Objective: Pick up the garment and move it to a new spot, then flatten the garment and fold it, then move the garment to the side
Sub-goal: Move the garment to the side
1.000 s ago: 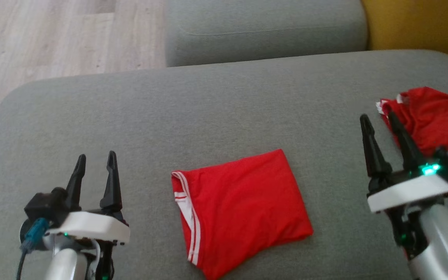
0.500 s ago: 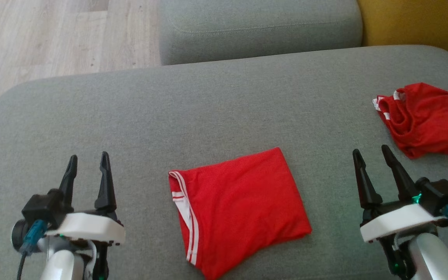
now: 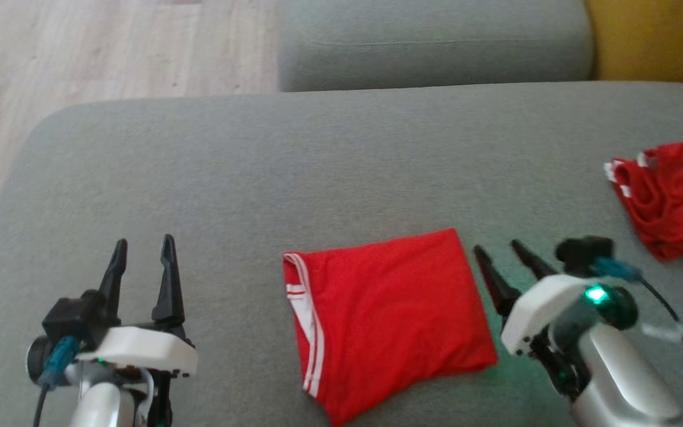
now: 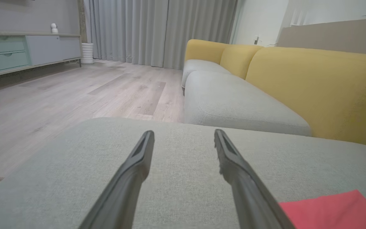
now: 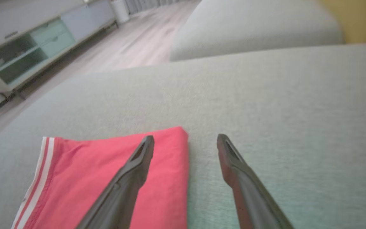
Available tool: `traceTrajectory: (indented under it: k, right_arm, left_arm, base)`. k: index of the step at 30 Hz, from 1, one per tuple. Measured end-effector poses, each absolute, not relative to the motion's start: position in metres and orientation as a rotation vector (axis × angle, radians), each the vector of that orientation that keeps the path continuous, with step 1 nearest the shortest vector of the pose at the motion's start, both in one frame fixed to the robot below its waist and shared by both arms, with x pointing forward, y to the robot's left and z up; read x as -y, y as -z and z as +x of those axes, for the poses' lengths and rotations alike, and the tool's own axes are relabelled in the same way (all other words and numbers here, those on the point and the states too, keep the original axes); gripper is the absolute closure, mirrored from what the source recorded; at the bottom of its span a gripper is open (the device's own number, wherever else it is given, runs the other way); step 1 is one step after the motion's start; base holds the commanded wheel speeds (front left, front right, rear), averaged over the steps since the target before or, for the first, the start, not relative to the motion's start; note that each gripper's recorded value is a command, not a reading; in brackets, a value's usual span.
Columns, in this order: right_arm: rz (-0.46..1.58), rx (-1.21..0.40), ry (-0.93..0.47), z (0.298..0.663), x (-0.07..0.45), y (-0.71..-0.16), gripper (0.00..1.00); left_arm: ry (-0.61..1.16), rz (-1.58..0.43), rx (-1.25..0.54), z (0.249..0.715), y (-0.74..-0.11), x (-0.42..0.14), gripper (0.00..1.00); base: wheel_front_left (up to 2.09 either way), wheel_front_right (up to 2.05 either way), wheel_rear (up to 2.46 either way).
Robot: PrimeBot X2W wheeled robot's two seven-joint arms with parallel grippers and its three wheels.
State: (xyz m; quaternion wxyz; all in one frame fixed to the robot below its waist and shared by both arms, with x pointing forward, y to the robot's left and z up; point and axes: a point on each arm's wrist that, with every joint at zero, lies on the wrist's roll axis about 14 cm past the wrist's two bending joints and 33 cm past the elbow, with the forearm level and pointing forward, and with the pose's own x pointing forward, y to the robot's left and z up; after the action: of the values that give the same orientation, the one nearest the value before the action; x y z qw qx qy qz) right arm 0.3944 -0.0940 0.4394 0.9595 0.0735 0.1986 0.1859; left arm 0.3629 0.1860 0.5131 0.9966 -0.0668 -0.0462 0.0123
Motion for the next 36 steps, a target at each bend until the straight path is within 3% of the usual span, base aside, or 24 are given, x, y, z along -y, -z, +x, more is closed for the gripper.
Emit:
traceTrajectory:
  k: [7, 16, 17, 18, 19, 29, 36]
  right_arm:
    - [0.127, -0.851, -0.380, 0.371, 0.087, -0.368, 0.00]
    - [0.183, -0.972, -0.429, 0.375, 0.066, -0.365, 0.00]
    - [0.186, -0.980, -0.433, 0.375, 0.065, -0.364, 0.10]
    - [0.190, -0.985, -0.436, 0.374, 0.064, -0.364, 0.67]
    - [0.198, -0.985, -0.437, 0.374, 0.064, -0.365, 1.00]
    - [0.243, -0.788, -0.385, 0.396, 0.079, -0.394, 1.00]
    - [0.222, -0.621, -0.256, 0.425, 0.144, -0.441, 1.00]
  left_arm:
    - [-0.088, -0.138, 0.068, 0.351, -0.504, -0.205, 0.00]
    - [-0.124, -0.130, 0.041, 0.345, -0.495, -0.216, 0.00]
    - [-0.125, -0.130, 0.039, 0.345, -0.494, -0.216, 0.00]
    - [-0.125, -0.131, 0.038, 0.345, -0.494, -0.216, 0.00]
    - [-0.125, -0.131, 0.037, 0.345, -0.493, -0.216, 0.00]
    - [-0.045, -0.142, 0.048, 0.357, -0.498, -0.194, 0.00]
    - [0.105, -0.152, 0.056, 0.374, -0.503, -0.148, 0.00]
  base:
    - [0.00, 0.00, 0.00]
    - [0.00, 0.00, 0.00]
    - [0.00, 0.00, 0.00]
    - [0.00, 0.00, 0.00]
    - [0.00, 0.00, 0.00]
    - [0.00, 0.00, 0.00]
    - [0.00, 0.00, 0.00]
